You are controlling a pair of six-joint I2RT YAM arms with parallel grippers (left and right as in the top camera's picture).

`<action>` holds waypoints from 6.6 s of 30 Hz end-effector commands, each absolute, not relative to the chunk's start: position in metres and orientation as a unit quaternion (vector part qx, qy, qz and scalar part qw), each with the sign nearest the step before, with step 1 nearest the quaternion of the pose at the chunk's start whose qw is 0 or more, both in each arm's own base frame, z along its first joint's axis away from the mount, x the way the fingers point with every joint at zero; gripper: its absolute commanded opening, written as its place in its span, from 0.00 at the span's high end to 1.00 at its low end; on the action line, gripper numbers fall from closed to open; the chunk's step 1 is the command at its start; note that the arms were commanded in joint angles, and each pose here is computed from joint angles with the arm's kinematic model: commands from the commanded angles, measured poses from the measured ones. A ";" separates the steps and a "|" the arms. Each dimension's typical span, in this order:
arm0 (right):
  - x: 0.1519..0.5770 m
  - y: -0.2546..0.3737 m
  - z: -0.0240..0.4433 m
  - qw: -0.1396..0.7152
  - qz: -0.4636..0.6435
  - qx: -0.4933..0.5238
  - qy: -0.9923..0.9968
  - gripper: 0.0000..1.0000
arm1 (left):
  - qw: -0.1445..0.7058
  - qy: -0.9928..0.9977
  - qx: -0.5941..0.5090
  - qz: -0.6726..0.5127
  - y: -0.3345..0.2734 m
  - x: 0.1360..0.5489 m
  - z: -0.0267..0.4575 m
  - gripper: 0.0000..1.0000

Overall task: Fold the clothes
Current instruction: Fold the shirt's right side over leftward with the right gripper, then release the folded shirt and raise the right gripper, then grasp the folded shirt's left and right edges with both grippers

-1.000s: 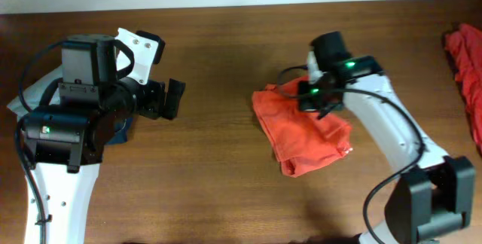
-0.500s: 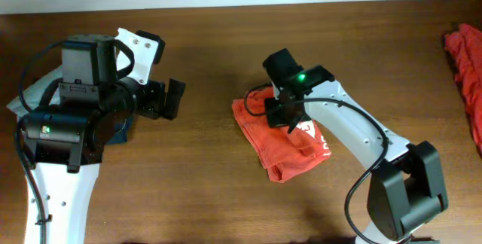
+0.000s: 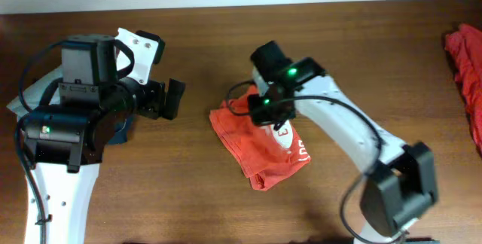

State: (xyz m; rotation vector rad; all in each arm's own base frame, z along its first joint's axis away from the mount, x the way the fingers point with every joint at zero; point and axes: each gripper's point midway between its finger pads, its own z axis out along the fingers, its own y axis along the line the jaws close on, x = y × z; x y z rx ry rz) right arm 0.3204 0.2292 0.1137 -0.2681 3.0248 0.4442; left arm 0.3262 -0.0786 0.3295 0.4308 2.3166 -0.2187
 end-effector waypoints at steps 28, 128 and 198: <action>0.345 0.280 0.075 0.122 0.092 -0.220 0.964 0.43 | 0.385 0.904 0.169 -0.082 -0.078 0.327 0.335 0.01; 0.289 0.181 0.022 -0.036 0.163 -0.214 0.963 0.96 | 0.336 0.923 0.164 -0.088 -0.083 0.356 0.297 0.01; 0.288 0.092 0.086 0.034 0.119 0.046 0.991 0.96 | -0.088 0.958 0.227 -0.151 -0.164 0.362 0.078 0.96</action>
